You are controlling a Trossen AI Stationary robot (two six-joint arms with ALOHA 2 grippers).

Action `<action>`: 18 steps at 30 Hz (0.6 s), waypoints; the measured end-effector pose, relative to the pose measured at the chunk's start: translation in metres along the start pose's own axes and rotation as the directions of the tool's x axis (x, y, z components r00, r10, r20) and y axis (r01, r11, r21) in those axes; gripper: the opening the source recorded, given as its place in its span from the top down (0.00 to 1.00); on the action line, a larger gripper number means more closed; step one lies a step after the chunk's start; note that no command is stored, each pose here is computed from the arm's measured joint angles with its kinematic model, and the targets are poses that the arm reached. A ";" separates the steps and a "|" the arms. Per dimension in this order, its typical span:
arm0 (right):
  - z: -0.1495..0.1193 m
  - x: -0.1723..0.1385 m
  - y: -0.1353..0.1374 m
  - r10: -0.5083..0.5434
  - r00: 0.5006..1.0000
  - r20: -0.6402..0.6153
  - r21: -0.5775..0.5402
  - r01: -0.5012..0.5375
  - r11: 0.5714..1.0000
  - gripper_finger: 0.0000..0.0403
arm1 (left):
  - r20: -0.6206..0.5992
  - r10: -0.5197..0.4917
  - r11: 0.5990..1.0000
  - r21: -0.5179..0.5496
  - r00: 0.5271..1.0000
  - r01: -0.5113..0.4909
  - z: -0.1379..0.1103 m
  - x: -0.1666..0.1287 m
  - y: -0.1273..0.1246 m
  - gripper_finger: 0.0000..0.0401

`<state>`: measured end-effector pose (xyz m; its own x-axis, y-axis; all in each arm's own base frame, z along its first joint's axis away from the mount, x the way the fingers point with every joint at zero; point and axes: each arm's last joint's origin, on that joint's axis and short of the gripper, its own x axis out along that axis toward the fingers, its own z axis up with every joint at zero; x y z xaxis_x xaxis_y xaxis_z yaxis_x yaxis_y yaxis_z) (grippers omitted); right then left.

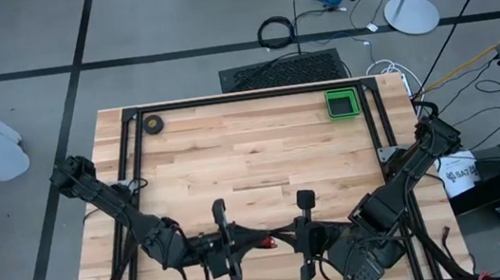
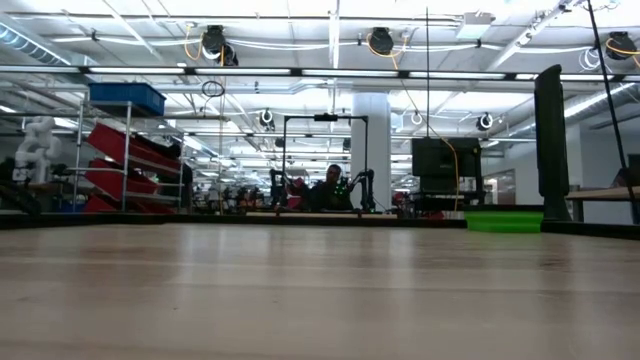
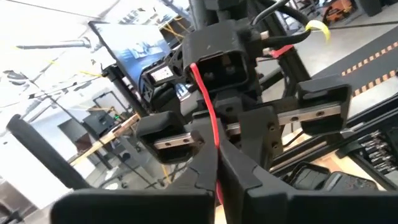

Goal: Coil cords
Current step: Coil the red wire on the black spool

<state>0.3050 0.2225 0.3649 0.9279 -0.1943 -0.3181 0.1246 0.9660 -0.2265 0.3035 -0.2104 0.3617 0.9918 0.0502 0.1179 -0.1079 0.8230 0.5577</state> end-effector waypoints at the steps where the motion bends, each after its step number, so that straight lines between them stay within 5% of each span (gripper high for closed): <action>1: 0.000 0.000 0.000 0.000 1.000 -0.001 -0.001 0.000 1.000 1.00 | -0.004 0.004 1.000 0.000 1.000 -0.004 0.000 0.000 0.000 0.98; 18: -0.003 -0.001 0.000 -0.010 1.000 -0.019 -0.014 0.010 1.000 1.00 | -0.146 0.063 0.995 0.082 0.987 -0.052 0.011 -0.031 -0.026 0.99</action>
<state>0.3035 0.2221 0.3627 0.9198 -0.2071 -0.3333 0.1287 0.9616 -0.2424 0.2750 -0.2398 0.3525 0.9823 0.1844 0.0316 -0.1644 0.7702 0.6162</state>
